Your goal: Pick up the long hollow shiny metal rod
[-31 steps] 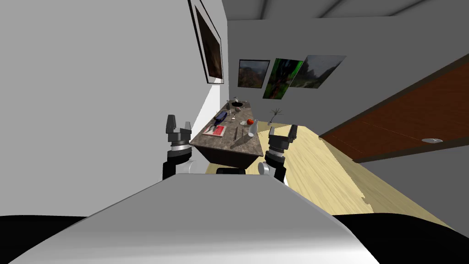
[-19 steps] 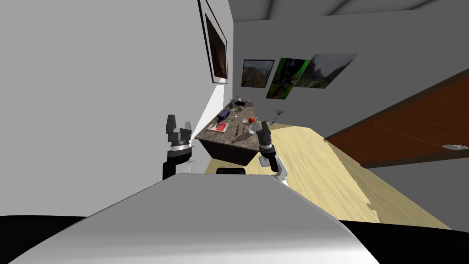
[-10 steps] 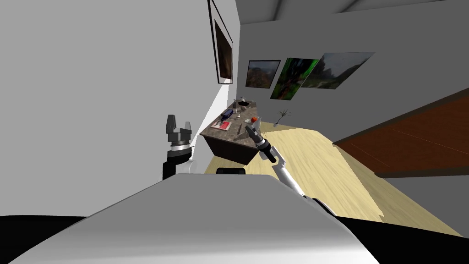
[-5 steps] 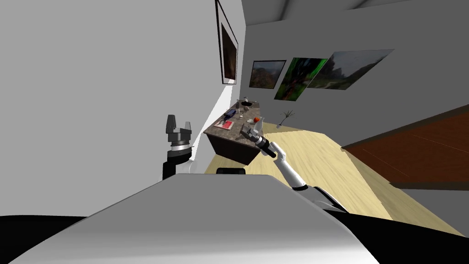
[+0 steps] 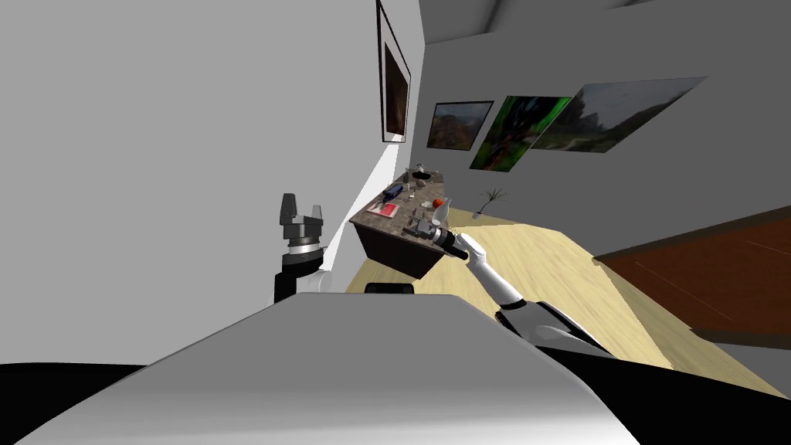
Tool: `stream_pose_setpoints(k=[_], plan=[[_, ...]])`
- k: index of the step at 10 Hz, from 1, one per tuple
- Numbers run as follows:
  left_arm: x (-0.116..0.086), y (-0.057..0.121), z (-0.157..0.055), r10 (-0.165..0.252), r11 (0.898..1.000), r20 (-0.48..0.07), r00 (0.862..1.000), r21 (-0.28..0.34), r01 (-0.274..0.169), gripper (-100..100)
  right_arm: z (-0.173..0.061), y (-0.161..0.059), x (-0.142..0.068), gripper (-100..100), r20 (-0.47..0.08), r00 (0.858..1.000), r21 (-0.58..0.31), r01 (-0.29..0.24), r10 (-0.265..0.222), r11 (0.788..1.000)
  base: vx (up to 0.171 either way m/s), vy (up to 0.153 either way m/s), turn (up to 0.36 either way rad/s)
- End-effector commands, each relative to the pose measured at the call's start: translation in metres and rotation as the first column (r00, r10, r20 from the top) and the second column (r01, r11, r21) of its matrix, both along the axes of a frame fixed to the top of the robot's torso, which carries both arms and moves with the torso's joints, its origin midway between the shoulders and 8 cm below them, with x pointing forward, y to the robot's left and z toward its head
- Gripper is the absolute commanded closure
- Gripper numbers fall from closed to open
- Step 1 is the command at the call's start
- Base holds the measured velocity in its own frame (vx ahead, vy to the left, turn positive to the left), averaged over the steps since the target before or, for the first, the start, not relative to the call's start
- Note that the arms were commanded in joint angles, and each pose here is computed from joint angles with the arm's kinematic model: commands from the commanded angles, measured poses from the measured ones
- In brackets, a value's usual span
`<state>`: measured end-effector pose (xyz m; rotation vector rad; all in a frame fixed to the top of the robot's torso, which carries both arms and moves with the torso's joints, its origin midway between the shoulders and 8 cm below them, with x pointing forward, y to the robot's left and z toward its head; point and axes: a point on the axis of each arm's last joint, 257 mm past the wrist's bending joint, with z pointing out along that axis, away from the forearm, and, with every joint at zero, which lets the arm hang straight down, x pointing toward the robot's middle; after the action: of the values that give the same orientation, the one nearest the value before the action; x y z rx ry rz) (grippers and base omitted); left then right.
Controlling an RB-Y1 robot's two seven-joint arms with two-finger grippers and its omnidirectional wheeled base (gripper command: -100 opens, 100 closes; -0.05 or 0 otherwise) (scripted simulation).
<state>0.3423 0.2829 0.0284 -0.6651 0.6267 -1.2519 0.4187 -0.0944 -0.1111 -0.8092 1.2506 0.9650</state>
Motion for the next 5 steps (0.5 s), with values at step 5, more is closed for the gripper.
stream_pose_setpoints(k=[5], plan=[[0.000,0.000,0.000,0.000,1.000,0.000,1.000,0.000,0.000,0,-0.048,-0.021,0.018,-100,0.089,0.996,-0.285,0.003,0.024,0.958,-0.011,0.014,0.091]])
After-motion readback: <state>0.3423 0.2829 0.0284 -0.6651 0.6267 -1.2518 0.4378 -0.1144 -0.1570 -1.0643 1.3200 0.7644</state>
